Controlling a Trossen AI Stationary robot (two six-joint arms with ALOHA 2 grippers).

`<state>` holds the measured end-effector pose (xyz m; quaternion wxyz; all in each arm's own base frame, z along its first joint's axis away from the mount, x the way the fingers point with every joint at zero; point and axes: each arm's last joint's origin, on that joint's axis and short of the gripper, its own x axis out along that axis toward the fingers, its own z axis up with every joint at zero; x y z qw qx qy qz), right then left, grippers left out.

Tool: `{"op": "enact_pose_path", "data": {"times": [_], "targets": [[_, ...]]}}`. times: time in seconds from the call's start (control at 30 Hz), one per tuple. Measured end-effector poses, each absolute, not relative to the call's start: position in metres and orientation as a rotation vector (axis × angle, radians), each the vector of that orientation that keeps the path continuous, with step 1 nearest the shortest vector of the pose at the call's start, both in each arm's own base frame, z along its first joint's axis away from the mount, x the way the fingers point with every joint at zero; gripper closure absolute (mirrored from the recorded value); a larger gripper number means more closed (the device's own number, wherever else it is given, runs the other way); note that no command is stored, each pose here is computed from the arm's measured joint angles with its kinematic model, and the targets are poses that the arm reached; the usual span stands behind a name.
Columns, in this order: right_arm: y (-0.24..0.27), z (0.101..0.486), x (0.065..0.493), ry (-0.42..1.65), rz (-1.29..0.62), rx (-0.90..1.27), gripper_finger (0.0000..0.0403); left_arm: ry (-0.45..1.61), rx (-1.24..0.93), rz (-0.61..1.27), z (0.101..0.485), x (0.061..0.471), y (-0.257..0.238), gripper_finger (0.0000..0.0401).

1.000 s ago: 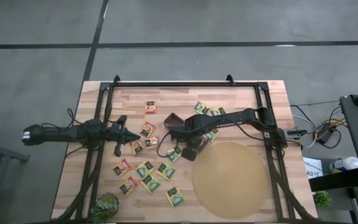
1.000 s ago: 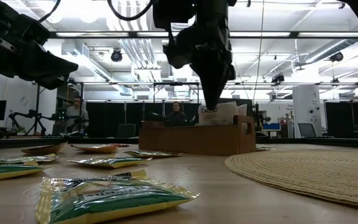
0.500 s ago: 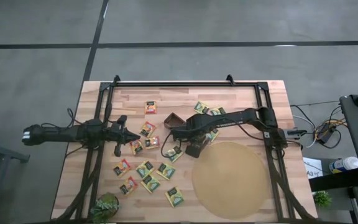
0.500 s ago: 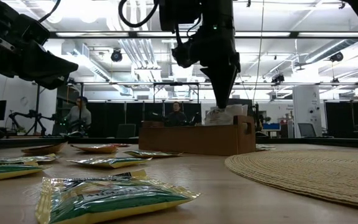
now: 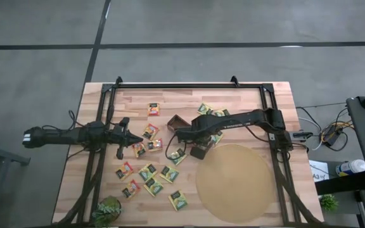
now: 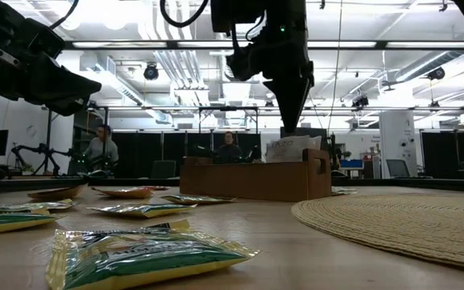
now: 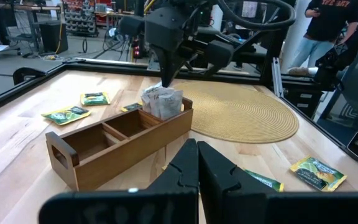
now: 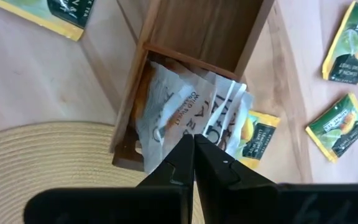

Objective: Pick & Place Tea
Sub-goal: Adjust the white tea bags in the wooden organizer, then put the yellow tea bag into the middle section of the wooden organizer

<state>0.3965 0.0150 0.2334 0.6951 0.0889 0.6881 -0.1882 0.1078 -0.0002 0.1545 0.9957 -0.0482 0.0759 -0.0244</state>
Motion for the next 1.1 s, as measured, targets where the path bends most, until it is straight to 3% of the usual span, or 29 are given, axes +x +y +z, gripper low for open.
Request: {"op": "enact_pose_path", "data": {"times": [0.47, 0.83, 1.1], "targets": [[0.014, 0.275, 0.381, 1.415, -0.410, 0.247, 0.0394, 0.152, -0.097, -0.048, 0.155, 0.108, 0.000, 0.0401], [-0.008, 0.293, 0.341, 1.294, -0.612, 0.327, 0.0392, 0.152, -0.097, -0.049, 0.155, 0.108, 0.000, 0.0401], [-0.032, 0.271, 0.317, 1.347, -0.732, 0.400, 0.0330, 0.152, -0.097, -0.049, 0.155, 0.108, 0.000, 0.0401]]}}
